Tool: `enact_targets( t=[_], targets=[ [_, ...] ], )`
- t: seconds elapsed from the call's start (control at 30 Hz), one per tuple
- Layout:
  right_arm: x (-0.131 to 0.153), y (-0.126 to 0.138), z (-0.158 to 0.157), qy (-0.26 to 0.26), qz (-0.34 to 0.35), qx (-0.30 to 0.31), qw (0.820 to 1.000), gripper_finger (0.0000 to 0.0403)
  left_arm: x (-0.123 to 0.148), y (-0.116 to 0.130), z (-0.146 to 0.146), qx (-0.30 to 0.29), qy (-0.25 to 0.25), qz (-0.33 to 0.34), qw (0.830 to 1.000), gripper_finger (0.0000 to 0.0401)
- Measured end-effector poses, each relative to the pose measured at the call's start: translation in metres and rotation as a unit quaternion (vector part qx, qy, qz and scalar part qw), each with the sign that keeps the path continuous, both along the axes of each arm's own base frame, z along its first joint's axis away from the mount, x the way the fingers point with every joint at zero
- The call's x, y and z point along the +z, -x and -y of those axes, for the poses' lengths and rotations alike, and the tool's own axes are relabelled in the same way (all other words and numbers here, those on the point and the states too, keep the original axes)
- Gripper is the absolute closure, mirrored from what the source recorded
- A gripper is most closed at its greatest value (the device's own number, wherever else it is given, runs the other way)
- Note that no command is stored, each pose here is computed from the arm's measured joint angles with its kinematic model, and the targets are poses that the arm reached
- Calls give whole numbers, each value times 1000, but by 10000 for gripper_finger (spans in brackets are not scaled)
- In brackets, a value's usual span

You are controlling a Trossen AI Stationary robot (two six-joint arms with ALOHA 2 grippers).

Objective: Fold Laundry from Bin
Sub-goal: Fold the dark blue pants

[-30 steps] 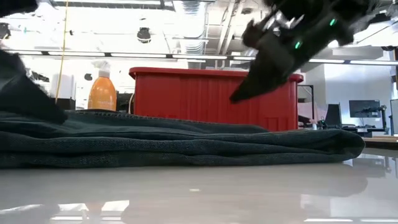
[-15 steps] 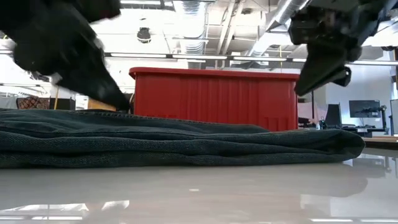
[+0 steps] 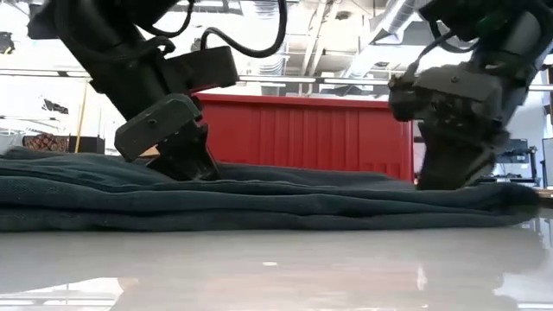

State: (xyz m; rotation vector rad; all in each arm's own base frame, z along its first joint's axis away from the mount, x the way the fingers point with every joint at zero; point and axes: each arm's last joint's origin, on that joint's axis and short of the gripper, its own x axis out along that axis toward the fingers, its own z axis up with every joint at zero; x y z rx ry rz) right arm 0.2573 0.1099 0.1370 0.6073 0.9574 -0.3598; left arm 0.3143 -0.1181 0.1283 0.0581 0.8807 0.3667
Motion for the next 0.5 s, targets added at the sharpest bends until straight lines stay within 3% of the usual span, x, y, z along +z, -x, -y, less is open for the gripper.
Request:
enact_targets(
  t=[0.13,0.27,0.37,0.5],
  targets=[
    [-3,5,-22,-52,-5,27,998,339,0,-4,-8,-6,4,-5,1000,237],
    [7,11,-47,-91,7,95,991,349,3,-13,-15,-21,9,18,1000,237],
    [32,10,-64,-107,50,166,979,353,7,-21,-19,-42,19,43,998,237],
    [69,15,-72,-80,101,230,965,355,14,-29,-21,-68,45,50,995,237]
  ],
)
